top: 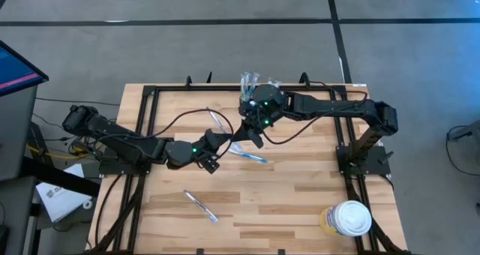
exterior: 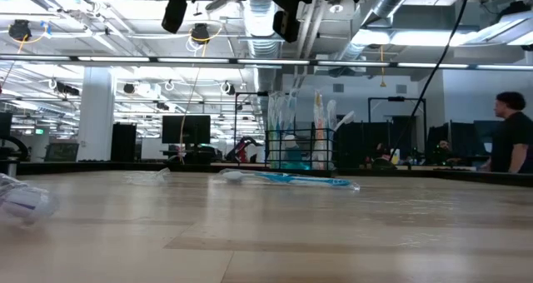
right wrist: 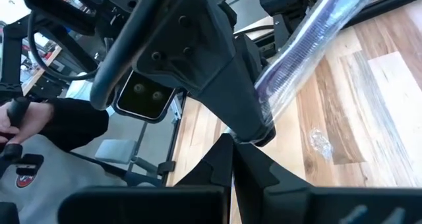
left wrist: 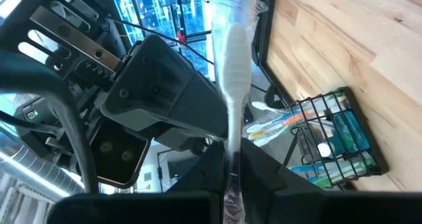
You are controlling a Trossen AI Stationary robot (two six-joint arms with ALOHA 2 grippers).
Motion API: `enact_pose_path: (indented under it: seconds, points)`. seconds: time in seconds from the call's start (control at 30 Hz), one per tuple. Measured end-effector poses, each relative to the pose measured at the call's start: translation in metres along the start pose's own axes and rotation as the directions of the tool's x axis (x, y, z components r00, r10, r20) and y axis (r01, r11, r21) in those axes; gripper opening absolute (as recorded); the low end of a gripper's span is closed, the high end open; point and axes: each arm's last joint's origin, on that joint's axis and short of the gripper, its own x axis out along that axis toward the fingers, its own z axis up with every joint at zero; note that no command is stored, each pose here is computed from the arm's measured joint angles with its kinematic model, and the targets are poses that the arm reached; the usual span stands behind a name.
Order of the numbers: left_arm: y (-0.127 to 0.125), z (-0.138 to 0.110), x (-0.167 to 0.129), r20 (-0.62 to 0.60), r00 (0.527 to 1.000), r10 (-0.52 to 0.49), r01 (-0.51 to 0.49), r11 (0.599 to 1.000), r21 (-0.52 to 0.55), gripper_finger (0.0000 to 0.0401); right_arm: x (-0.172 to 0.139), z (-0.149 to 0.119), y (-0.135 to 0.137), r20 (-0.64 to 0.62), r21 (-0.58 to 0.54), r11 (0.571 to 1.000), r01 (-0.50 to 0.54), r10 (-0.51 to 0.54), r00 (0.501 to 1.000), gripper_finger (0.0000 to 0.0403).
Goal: Pick & Place toothbrushing station
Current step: Put the right violet toothbrush into the mesh organizer
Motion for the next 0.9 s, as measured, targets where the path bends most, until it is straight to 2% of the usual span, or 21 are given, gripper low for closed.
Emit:
enact_pose_path:
  seconds: [0.33,0.67,0.9]
  points:
    - [0.000,0.000,0.000,-0.013,1.000,0.002,-0.002,1.000,-0.011,0.0012,-0.002,0.001,-0.002,-0.009,-0.054,0.998,-0.036,0.036,0.999,0.0003]
    - [-0.001,-0.001,0.000,-0.048,0.999,-0.004,0.004,1.000,-0.005,0.0014,-0.016,0.006,-0.016,-0.044,-0.032,0.987,-0.159,0.158,0.986,0.0082]
    - [-0.001,-0.002,0.000,-0.056,0.998,-0.007,0.001,0.994,-0.109,0.0014,-0.032,0.007,-0.038,-0.056,-0.018,0.993,-0.120,0.119,0.991,0.0096]
